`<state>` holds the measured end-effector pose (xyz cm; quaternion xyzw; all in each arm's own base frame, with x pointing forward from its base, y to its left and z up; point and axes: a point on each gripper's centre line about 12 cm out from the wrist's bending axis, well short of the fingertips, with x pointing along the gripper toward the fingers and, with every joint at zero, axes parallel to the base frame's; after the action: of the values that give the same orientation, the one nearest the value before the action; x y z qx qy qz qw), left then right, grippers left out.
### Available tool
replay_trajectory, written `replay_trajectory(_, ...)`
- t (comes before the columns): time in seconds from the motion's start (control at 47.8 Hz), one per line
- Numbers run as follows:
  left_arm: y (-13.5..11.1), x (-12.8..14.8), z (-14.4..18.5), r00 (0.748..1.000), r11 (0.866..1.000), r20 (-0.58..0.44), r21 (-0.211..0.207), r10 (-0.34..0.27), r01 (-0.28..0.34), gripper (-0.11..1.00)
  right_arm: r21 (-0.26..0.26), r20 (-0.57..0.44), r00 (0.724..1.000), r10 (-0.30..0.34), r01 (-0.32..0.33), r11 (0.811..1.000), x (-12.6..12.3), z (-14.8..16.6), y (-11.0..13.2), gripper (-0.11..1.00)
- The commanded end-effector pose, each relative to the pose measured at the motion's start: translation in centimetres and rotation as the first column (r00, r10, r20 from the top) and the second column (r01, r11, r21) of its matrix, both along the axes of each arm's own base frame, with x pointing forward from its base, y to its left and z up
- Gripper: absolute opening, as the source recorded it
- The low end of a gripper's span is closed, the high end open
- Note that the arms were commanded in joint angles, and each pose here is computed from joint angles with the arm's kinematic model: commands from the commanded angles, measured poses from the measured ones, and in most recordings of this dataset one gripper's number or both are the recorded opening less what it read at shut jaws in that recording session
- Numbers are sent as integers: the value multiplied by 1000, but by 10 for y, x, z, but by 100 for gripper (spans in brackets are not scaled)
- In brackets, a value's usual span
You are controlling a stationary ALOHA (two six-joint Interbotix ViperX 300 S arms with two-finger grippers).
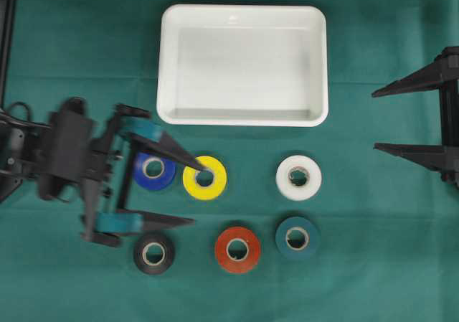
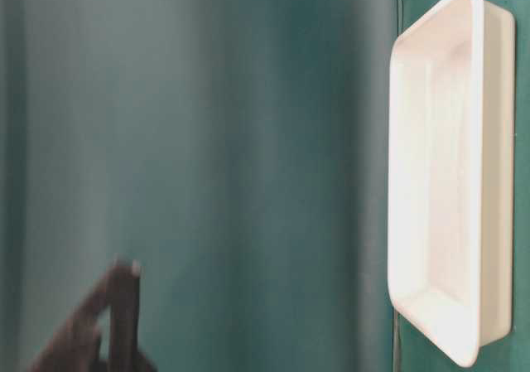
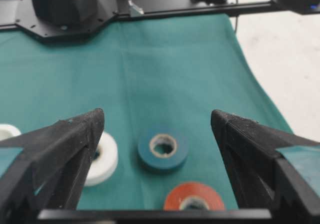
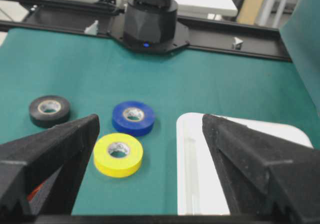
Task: Pick up the tape from a random location and place it into the white case.
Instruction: 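Move the left gripper over the orange-red tape roll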
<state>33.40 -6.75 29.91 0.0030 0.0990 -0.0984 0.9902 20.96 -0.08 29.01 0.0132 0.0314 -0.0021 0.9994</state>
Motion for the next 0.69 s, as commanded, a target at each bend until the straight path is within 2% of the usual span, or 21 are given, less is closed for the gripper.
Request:
replay_trajectory(0.0, -5, 15, 16, 999, 1000, 42, -7, -7, 7, 100, -3, 35, 999, -1, 1, 1000, 3, 13, 0, 92)
replay_trajectory(0.167, -13, 35, 23, 999, 1000, 48, -10, -15, 16, 100, -11, 28, 1000, 0, 0, 1000, 5, 12, 0, 92)
replay_trajectory(0.418, -18, 51, 23, 1000, 1000, 21, -4, -19, 19, 100, -11, 18, 1000, 0, 0, 1000, 8, 11, 0, 92)
replay_trajectory(0.669, -21, 62, 16, 996, 1000, -83, 12, -20, 21, 100, -12, 6, 1000, 0, 0, 1000, 9, 9, 0, 92)
